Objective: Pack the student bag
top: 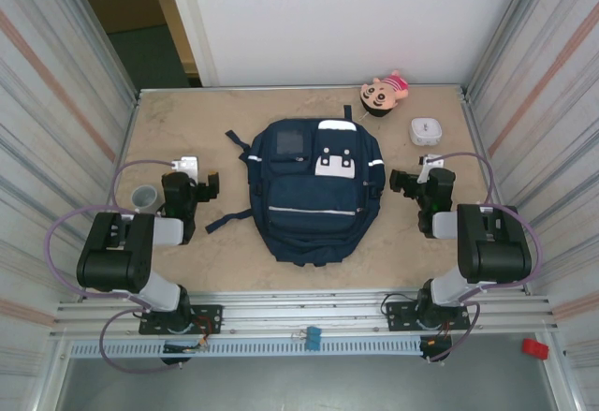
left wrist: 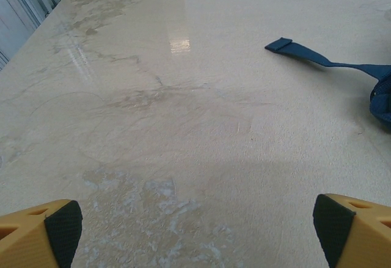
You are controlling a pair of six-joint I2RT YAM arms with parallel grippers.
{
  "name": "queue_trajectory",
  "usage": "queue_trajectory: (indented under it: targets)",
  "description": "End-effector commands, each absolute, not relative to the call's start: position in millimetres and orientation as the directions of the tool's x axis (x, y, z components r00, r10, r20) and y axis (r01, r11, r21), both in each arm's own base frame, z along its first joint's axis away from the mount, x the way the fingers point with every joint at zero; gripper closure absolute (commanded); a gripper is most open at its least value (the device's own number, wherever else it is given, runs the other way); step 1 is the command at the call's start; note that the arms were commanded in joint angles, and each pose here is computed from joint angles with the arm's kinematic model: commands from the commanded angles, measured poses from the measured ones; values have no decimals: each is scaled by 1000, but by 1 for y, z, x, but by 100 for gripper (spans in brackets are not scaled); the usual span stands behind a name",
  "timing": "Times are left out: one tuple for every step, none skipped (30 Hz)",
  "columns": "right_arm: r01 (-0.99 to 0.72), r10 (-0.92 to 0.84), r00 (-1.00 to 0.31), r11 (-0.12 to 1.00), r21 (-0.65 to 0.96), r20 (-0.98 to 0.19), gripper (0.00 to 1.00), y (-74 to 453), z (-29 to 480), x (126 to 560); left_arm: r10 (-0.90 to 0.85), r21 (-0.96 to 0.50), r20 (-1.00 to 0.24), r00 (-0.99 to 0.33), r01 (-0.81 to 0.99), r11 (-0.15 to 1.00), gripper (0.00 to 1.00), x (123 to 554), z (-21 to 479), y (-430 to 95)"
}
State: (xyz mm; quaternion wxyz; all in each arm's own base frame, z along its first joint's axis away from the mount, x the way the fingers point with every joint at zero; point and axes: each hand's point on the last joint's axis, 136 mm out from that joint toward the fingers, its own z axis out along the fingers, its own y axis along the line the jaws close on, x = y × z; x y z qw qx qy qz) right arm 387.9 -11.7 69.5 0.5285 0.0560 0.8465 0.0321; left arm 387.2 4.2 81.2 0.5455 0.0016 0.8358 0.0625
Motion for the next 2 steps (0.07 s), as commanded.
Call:
queue_trajectory:
  targets:
    - [57, 97, -400, 995, 80, -911, 1, -14, 81, 395, 54, 88, -926, -373, -75, 993, 1, 392, 92, 6]
    - [57, 100, -402, 995, 84, -910, 1, -14, 81, 395, 54, 89, -926, -372, -75, 993, 2, 393, 93, 6]
